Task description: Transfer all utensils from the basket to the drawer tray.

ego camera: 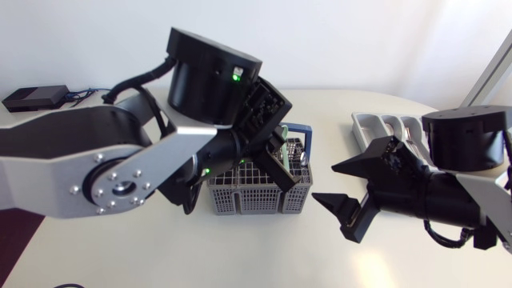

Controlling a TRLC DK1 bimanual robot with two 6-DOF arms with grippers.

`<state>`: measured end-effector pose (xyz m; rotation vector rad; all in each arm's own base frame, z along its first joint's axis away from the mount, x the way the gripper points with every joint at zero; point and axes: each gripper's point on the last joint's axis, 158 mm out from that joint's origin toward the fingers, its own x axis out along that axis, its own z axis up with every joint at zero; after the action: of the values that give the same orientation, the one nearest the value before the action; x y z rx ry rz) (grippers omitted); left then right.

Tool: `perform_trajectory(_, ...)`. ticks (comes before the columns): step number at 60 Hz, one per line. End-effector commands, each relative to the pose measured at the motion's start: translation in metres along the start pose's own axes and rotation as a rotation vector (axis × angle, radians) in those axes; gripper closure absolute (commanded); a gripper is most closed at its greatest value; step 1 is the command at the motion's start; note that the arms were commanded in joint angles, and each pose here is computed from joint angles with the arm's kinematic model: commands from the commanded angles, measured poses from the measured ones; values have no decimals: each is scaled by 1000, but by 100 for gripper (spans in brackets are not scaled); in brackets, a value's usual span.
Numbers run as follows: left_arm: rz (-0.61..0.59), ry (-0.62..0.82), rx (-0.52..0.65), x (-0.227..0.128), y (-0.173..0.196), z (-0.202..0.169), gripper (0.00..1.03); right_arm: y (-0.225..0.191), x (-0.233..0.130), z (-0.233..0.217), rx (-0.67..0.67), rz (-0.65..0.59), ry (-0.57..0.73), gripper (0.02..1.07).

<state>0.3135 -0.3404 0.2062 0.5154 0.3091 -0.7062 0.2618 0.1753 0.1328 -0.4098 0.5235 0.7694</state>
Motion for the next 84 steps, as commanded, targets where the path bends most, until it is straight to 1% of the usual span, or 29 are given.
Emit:
perform_trajectory(1,-14,-29,-87,-4,8,20,100,-1,-1,26,12,-10,-53,19)
perform_trajectory(10,-80,0,-143,4,-1,21,100,0,11,45,23,-22,-72,20)
perform_trajectory(15,-101,10,-161,7,-5,23,100,0,20,52,28,-25,-78,25)
perform_trajectory(18,-114,17,-170,8,-7,23,100,-3,24,56,35,-41,-82,26)
perform_trajectory(27,-151,20,-200,7,-13,26,100,-8,36,64,36,-70,-85,46)
perform_trajectory(32,-171,25,-216,7,-13,26,100,-10,40,68,36,-71,-91,55)
perform_trajectory(39,-174,24,-225,7,-12,27,100,-11,43,71,37,-69,-87,73)
perform_trajectory(46,-176,24,-232,7,-11,26,100,-5,47,69,31,-53,-74,97)
perform_trajectory(48,-178,24,-234,7,-11,26,100,-4,47,67,30,-51,-69,102)
perform_trajectory(54,-172,23,-240,8,-8,26,99,0,48,63,29,-34,-59,102)
perform_trajectory(57,-169,19,-247,8,-6,28,93,2,48,60,30,-24,-50,102)
perform_trajectory(62,-164,13,-252,7,-3,30,87,6,48,56,29,-7,-39,102)
perform_trajectory(65,-160,7,-256,7,0,32,80,9,49,53,28,9,-29,102)
perform_trajectory(66,-160,7,-256,7,0,32,80,9,49,53,28,9,-29,102)
perform_trajectory(67,-157,-3,-258,6,2,36,70,12,48,50,26,22,-21,102)
perform_trajectory(68,-157,-4,-258,5,2,36,68,13,47,50,23,28,-20,102)
perform_trajectory(69,-156,-11,-259,4,3,39,61,15,47,49,22,33,-19,102)
perform_trajectory(70,-154,-10,-259,4,4,39,61,15,47,49,22,36,-19,102)
perform_trajectory(71,-152,-17,-261,3,6,42,53,17,46,46,19,44,-11,102)
perform_trajectory(73,-151,-20,-261,3,6,43,48,18,45,44,12,50,-5,102)
perform_trajectory(74,-149,-28,-263,2,8,46,41,19,45,42,8,53,-2,102)
perform_trajectory(76,-145,-32,-265,1,10,48,36,20,44,39,5,59,1,102)
perform_trajectory(81,-131,-47,-273,-1,18,53,26,21,38,30,-4,89,13,102)
perform_trajectory(84,-124,-50,-275,-2,22,54,24,19,34,23,-8,100,22,102)
